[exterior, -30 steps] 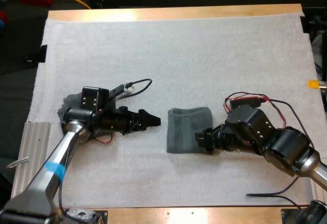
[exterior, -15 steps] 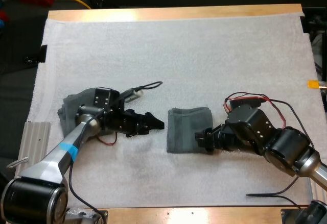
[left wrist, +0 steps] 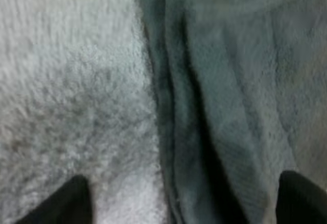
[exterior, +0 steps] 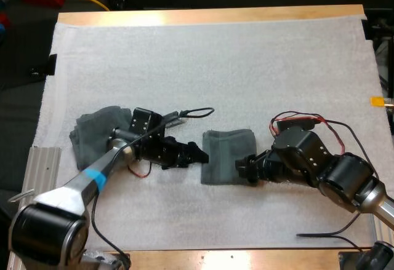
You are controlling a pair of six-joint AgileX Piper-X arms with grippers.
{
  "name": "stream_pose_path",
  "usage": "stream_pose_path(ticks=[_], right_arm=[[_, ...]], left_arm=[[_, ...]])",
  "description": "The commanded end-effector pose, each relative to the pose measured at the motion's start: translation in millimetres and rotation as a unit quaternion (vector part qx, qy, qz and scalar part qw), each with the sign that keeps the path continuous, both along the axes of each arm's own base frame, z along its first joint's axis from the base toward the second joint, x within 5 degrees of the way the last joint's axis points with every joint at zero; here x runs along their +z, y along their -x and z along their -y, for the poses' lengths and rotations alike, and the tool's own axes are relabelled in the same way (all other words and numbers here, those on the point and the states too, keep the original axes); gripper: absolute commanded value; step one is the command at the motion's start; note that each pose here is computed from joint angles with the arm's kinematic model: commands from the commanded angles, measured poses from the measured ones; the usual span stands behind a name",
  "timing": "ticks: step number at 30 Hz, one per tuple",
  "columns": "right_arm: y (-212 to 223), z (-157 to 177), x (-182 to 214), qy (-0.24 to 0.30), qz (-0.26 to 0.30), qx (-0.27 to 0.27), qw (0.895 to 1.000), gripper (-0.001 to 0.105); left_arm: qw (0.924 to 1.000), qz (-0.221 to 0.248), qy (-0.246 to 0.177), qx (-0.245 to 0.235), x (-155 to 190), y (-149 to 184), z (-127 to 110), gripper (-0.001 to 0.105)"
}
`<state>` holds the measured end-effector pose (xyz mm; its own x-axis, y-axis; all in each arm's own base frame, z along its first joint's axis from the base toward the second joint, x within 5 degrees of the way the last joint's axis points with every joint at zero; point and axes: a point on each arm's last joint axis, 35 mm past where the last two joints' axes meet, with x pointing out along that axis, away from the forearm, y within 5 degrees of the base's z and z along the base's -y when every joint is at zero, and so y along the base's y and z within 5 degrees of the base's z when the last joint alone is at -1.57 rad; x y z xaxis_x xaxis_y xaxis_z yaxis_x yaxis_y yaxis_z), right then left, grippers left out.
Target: Pick towel from pile, fold and stack
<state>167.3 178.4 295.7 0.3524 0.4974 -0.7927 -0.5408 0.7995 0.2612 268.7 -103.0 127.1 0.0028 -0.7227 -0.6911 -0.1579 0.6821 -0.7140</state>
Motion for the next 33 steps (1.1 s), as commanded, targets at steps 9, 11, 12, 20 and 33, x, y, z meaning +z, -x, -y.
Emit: stream_pose_path(ticks=[9,11,12,20,33], right_arm=[[2,3,-1,0.012,-0.007,0.001,1.000,0.070],[3,3,-2,0.015,-0.009,0.001,1.000,0.070],[3,4,-2,0.017,-0.012,0.001,1.000,0.070],[4,5,-3,0.023,-0.017,0.001,1.000,0.070],[4,5,-3,0.023,-0.017,0.001,1.000,0.070]], left_arm=[[0.9996,-0.015,0.008,-0.024,-4,2,29,0.071],[0.9994,-0.014,0.009,-0.029,-4,1,33,0.071],[0.9993,-0.015,0.008,-0.033,-4,1,35,0.071],[0.9982,-0.026,0.021,-0.050,-3,2,50,0.071],[0.9970,-0.028,0.031,-0.065,-2,2,63,0.042]])
